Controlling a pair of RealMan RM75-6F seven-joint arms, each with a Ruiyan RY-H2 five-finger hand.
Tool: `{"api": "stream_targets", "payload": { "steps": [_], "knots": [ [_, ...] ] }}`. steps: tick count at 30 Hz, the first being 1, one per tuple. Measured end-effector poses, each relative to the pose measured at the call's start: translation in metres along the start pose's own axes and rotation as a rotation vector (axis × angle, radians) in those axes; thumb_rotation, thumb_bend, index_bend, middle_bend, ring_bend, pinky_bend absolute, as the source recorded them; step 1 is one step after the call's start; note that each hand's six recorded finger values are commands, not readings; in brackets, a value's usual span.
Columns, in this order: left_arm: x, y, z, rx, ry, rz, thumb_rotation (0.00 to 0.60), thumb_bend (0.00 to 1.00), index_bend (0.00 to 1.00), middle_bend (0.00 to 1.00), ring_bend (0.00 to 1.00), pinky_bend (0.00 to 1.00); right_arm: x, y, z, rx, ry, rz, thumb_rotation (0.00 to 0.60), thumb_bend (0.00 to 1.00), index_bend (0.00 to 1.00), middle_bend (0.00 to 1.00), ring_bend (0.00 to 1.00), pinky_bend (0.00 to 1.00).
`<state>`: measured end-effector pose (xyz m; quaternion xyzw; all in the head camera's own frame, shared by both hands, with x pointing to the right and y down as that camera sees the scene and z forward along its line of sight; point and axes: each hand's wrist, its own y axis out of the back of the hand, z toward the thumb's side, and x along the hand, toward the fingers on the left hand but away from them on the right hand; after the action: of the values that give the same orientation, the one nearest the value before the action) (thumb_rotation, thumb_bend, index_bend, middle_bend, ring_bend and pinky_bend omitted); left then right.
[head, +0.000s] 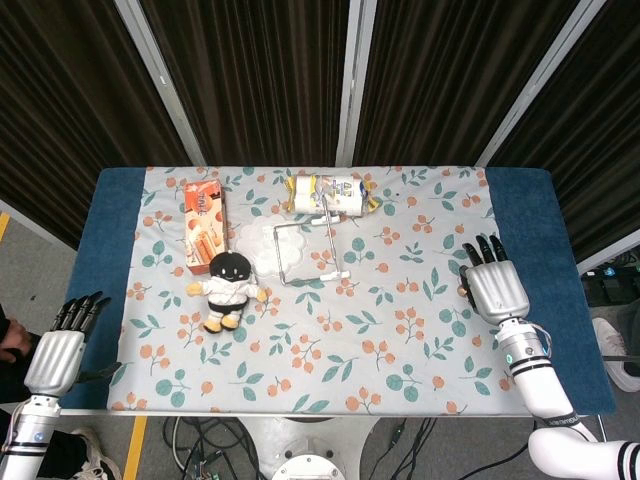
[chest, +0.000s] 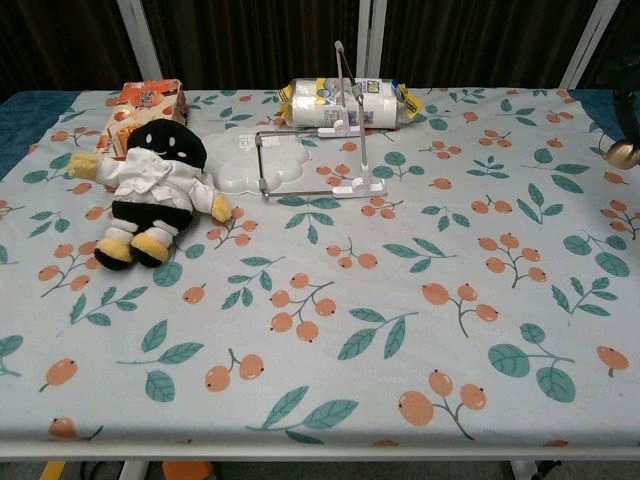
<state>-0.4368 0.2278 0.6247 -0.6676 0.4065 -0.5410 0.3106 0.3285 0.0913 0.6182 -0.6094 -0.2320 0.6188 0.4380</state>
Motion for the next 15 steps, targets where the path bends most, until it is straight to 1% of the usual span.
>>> {"api": "stream_targets", "payload": {
  "steps": [3,6,9,12,15],
  "knots": [
    [0.0001,-0.0011,-0.0007,0.001,0.004,-0.005,0.6,0.06,0.08,0.04,0.0,0.02,0.0007,0.0034,0.0008,-0.033,-0.013,-0.027,0.6,0.48,0.73,0.16,0.0,0.0],
    [0.0008,0.0,0.0003,0.0,0.0,0.001,0.6,0.06,0.08,0.04,0.0,0.02,0.0008,0.0011,-0.004,0.006,-0.026,-0.022,0.6,0.47,0.73,0.17,0.0,0.0],
    [0.0002,0.0012,0.0004,0.005,-0.001,0.0,0.6,0.06,0.08,0.04,0.0,0.02,-0.0034,-0.0024,0.0007,0.053,-0.011,-0.041,0.6,0.48,0.73,0.17,0.0,0.0],
    [0.0004,0.0026,-0.0001,0.001,0.003,0.005,0.6,0.06,0.08,0.04,0.0,0.02,-0.0033,-0.0037,0.0035,0.05,0.002,-0.046,0.6,0.45,0.73,0.17,0.0,0.0],
    [-0.0001,0.0019,0.0008,0.005,-0.001,0.0,0.6,0.06,0.08,0.04,0.0,0.02,-0.0009,0.0024,0.0049,0.031,-0.001,-0.07,0.6,0.44,0.73,0.17,0.0,0.0]
  ]
}}
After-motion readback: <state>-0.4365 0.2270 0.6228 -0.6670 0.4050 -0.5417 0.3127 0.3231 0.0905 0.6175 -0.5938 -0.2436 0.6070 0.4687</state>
